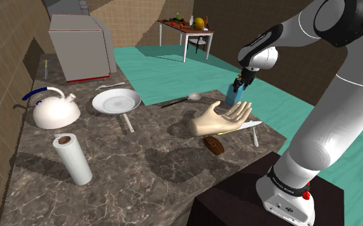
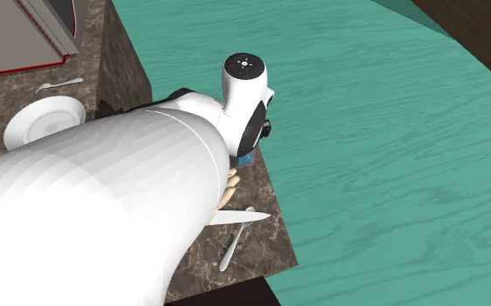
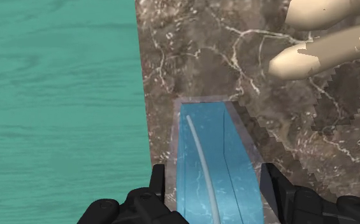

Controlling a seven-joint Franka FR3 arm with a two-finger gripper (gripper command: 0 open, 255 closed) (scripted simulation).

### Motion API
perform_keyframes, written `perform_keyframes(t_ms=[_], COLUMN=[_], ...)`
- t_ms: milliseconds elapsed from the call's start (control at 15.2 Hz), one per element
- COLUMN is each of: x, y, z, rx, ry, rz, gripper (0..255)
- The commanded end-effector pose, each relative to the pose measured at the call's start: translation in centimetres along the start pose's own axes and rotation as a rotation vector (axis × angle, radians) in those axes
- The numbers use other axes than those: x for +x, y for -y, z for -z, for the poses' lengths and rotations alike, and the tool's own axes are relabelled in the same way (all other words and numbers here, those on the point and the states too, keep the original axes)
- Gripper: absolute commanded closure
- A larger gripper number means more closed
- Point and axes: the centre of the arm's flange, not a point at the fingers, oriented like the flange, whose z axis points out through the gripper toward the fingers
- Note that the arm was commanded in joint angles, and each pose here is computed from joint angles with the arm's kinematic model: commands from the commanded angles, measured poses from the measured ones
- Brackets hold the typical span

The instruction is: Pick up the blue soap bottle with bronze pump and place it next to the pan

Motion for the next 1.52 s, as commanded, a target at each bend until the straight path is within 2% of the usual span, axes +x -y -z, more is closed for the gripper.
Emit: perform_keyframes(t_ms=[0,396,1452], x=[0.0,0.0,1.4], y=[0.0,0.0,-0.4], z=[0.0,0.0,8.3], rx=[0.0,0.0,0.0], ry=[0.0,0.0,0.0], rz=[-0.001,-0.001,-0.001], gripper=[255,255,255])
